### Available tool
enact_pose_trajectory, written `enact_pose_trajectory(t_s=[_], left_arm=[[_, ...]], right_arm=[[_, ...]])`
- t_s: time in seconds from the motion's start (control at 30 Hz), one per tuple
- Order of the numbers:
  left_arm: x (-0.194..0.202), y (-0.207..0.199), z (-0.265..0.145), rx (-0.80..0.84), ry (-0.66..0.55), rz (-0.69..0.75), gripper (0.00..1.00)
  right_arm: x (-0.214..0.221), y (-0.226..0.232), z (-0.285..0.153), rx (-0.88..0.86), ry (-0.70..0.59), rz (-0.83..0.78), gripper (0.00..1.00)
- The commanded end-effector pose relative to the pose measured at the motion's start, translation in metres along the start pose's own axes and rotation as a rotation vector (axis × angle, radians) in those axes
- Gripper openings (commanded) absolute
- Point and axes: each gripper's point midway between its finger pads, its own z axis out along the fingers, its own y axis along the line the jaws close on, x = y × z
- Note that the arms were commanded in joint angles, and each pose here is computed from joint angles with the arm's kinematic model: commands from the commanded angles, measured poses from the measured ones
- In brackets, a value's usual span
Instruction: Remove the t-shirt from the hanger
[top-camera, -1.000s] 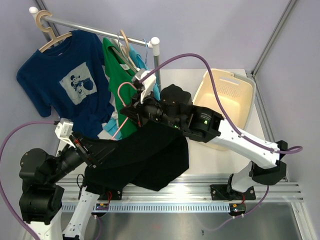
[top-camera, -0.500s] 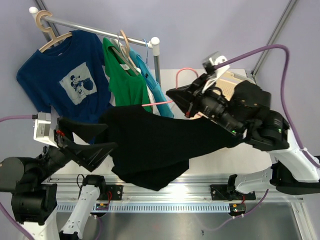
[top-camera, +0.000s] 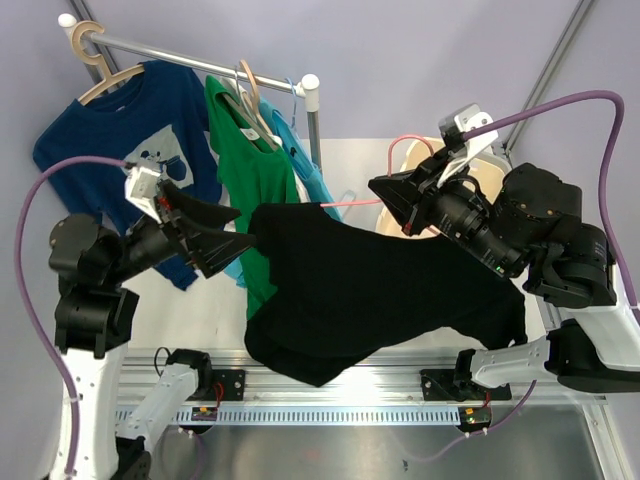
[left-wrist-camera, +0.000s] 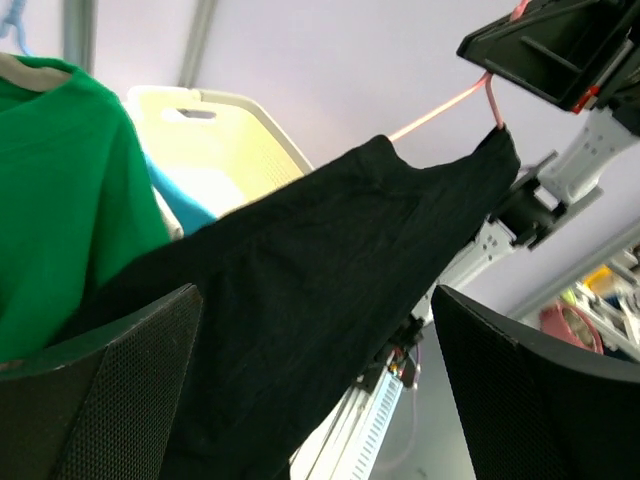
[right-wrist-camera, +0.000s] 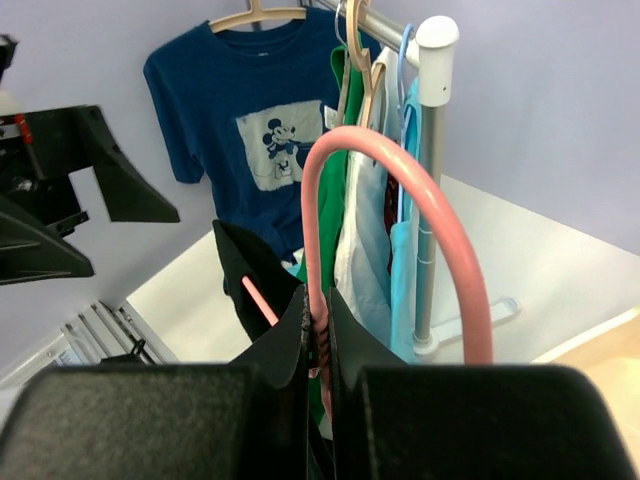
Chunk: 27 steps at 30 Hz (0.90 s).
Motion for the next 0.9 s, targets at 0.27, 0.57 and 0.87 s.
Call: enact_pose_trajectory(t_s=[0.27,0.57,0.87], left_arm=[[0.039,-0.034,0.052,0.319,0.17,0.223,0.98],[0.066,-0.024,0.041,0.28,0.192,0.252,0.93],[0.063,-0.036,0.031,0.307,0.188,0.251,0.95]], right_arm=[[0.017,0.005,-0.023,-0.099,0.06,-0.02,0.0],[0.012,0.012,-0.05,-0.202,0.042,0.034,0.0],[0.019,0.032,-0.064,-0.325,0.102,0.068,0.0]])
